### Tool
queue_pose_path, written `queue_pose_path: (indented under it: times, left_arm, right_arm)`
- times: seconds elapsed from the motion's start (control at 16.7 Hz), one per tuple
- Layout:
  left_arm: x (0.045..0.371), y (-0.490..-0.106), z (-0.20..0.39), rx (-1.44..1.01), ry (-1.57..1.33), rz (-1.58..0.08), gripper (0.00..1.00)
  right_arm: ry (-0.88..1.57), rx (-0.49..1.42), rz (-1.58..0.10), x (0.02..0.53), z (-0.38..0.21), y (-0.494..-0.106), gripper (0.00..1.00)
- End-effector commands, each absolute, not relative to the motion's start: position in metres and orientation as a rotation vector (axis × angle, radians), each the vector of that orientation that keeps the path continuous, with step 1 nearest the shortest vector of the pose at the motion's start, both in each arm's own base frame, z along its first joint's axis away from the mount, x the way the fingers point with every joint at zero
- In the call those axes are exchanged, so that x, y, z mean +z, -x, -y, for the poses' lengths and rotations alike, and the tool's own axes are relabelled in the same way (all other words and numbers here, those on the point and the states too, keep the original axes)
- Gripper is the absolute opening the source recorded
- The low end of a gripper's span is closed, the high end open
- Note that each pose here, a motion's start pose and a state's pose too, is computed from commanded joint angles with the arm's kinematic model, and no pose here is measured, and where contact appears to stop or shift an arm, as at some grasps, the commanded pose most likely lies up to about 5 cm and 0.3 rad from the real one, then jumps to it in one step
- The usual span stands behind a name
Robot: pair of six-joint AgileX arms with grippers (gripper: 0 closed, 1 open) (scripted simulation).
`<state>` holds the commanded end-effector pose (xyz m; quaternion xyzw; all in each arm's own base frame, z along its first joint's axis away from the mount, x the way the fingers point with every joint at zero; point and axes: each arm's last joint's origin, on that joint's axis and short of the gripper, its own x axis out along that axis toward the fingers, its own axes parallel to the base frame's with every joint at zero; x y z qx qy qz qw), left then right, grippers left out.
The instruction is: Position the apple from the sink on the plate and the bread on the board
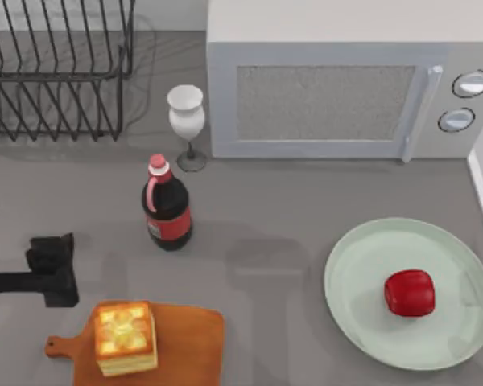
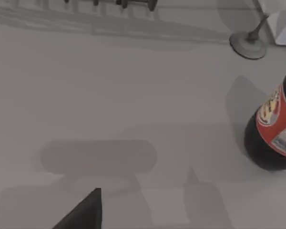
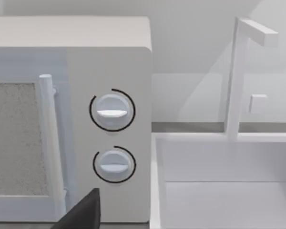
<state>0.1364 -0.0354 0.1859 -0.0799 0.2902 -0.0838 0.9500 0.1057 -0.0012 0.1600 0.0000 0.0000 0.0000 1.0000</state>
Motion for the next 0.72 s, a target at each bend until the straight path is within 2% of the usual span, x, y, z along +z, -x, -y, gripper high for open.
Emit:
queue_pose_path:
  times: [0.18, 0.36, 0.54, 0.72]
  left_arm:
    - [0.181, -0.118, 0.018, -0.123, 0.119, -0.309, 1.00]
    - [0.170, -0.109, 0.008, -0.056, 0.055, -0.113, 1.00]
    - [0.161, -0.106, 0.002, -0.008, 0.008, -0.015, 1.00]
    - [0.160, -0.106, 0.001, 0.000, 0.000, 0.000, 1.00]
  right_arm:
    - [0.000, 0.000, 0.000, 0.160, 0.001, -0.106, 1.00]
    - [0.000, 0.000, 0.000, 0.160, 0.001, -0.106, 1.00]
    - [0.000, 0.000, 0.000, 0.160, 0.001, -0.106, 1.00]
    - [0.000, 0.000, 0.000, 0.160, 0.001, -0.106, 1.00]
